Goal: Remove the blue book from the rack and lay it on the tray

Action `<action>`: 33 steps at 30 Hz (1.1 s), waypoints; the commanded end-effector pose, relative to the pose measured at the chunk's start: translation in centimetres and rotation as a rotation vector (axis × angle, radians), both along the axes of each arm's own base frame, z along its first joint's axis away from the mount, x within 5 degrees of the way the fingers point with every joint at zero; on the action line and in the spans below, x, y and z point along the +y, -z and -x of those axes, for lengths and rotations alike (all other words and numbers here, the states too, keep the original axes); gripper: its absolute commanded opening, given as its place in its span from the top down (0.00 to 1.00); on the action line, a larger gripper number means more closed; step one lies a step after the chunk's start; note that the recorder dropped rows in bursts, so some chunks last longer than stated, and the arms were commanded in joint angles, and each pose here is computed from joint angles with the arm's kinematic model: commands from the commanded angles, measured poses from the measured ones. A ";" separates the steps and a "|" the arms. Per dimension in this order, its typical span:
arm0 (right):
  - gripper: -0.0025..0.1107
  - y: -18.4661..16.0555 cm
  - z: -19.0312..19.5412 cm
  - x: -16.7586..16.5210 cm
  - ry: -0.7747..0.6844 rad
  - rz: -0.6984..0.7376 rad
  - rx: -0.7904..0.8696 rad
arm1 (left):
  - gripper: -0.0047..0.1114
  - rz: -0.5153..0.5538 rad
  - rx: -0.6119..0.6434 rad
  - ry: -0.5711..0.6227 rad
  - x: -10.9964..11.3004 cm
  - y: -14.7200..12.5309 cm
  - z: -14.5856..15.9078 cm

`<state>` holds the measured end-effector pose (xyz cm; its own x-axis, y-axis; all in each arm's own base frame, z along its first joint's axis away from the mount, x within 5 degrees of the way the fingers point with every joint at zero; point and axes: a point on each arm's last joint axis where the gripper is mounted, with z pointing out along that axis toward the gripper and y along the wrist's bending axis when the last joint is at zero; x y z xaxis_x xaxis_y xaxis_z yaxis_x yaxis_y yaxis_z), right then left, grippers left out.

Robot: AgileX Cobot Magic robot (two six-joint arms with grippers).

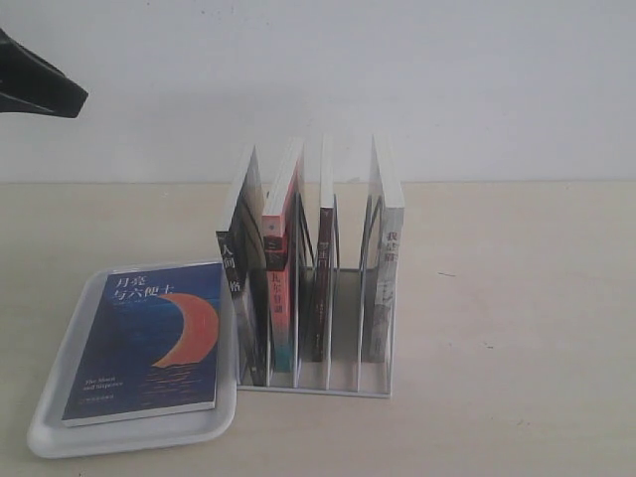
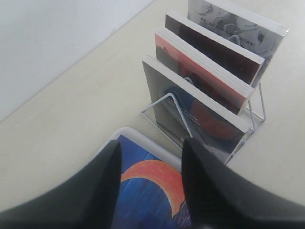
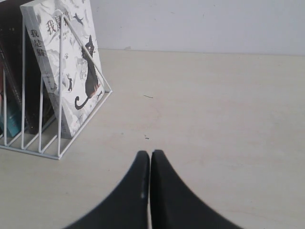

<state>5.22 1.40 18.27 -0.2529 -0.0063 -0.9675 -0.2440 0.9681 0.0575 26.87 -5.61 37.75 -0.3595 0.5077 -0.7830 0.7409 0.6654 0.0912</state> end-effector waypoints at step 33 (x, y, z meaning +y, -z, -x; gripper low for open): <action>0.98 -0.1 0.0 0.0 0.002 0.002 -0.013 | 0.61 0.031 -0.288 -0.003 0.1 -6.7 8.5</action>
<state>5.22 1.40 18.27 -0.2529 -0.0063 -0.9675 -0.2440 0.9681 0.0575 20.24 -5.41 43.35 -0.1667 0.5011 -0.8492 0.6987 0.6677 0.2568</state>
